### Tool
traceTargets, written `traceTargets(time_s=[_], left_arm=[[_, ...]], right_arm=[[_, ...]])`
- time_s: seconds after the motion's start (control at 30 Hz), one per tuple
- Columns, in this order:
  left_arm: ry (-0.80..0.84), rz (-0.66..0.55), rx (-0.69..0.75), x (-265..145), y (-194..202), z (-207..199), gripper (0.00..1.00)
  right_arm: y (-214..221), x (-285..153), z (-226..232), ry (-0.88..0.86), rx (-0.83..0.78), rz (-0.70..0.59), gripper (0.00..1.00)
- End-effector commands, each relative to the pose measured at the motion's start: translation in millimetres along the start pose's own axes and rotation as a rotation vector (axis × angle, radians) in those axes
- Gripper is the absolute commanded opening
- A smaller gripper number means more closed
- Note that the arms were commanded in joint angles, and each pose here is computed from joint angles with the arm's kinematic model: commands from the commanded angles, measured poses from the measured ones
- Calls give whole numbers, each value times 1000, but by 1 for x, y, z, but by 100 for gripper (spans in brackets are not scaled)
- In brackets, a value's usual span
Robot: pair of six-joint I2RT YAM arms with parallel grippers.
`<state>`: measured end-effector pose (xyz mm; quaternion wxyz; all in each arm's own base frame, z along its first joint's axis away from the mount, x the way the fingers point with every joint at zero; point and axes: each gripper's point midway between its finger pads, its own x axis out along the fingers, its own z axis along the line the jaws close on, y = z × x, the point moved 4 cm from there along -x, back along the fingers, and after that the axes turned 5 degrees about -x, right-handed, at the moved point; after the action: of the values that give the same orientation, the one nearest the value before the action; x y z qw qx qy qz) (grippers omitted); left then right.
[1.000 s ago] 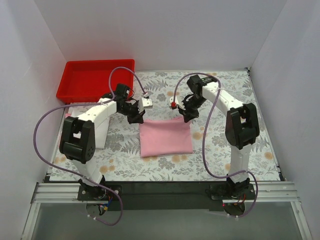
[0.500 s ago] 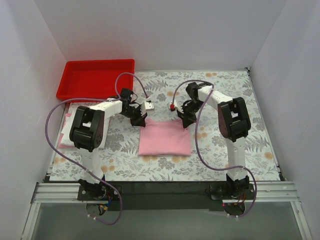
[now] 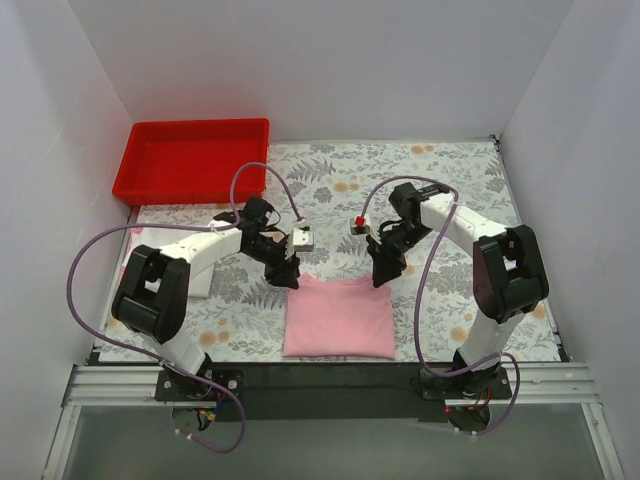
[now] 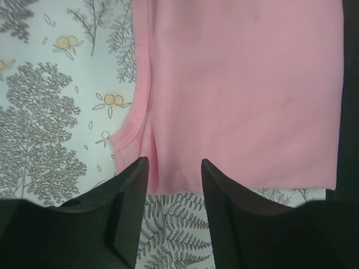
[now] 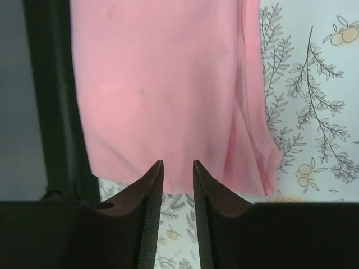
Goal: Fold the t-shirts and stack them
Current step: Fold the tshirt
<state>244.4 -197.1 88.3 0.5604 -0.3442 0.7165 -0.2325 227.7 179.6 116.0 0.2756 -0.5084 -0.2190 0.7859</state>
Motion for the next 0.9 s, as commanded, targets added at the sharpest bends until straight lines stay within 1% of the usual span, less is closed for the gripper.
traceTargets(time_s=[0.0, 0.07, 0.13, 0.2, 0.23, 0.27, 0.3, 0.33, 0.4, 0.43, 0.5, 0.77, 0.87], left_arm=[[10, -160, 56, -19, -49, -6, 43], [19, -208, 52, -17, -66, -7, 44], [13, -231, 42, -8, -80, -8, 47], [20, -223, 36, 10, -81, -15, 47], [1, -239, 36, 15, -86, -12, 48], [6, -236, 29, 23, -88, -15, 48], [-15, -243, 31, 30, -89, -10, 48], [-25, -243, 19, 33, -89, -9, 48], [-27, -254, -5, 43, -90, -9, 48], [-20, -248, -17, 48, -89, -11, 48], [7, -220, -54, 61, -83, -13, 48], [17, -152, -87, 88, -64, -10, 48], [18, -132, -72, 94, -57, -9, 47]], right_arm=[[-31, -11, 6, -54, 123, -204, 34], [-41, -22, -5, -55, 182, -279, 32], [-46, -19, -16, -96, 251, -335, 27], [-50, -15, -32, -98, 345, -377, 20], [-51, -13, -37, -93, 361, -388, 18], [-55, -11, -50, -58, 332, -412, 17], [-53, -8, -51, -67, 439, -419, 11], [-54, -7, -55, -63, 459, -434, 10], [-61, -7, -63, -51, 506, -480, 9], [-57, -2, -61, -65, 545, -486, 8], [-59, -1, -65, -68, 567, -511, 8], [-47, 10, -63, -84, 598, -498, 7], [-44, 12, -63, -81, 597, -492, 7]])
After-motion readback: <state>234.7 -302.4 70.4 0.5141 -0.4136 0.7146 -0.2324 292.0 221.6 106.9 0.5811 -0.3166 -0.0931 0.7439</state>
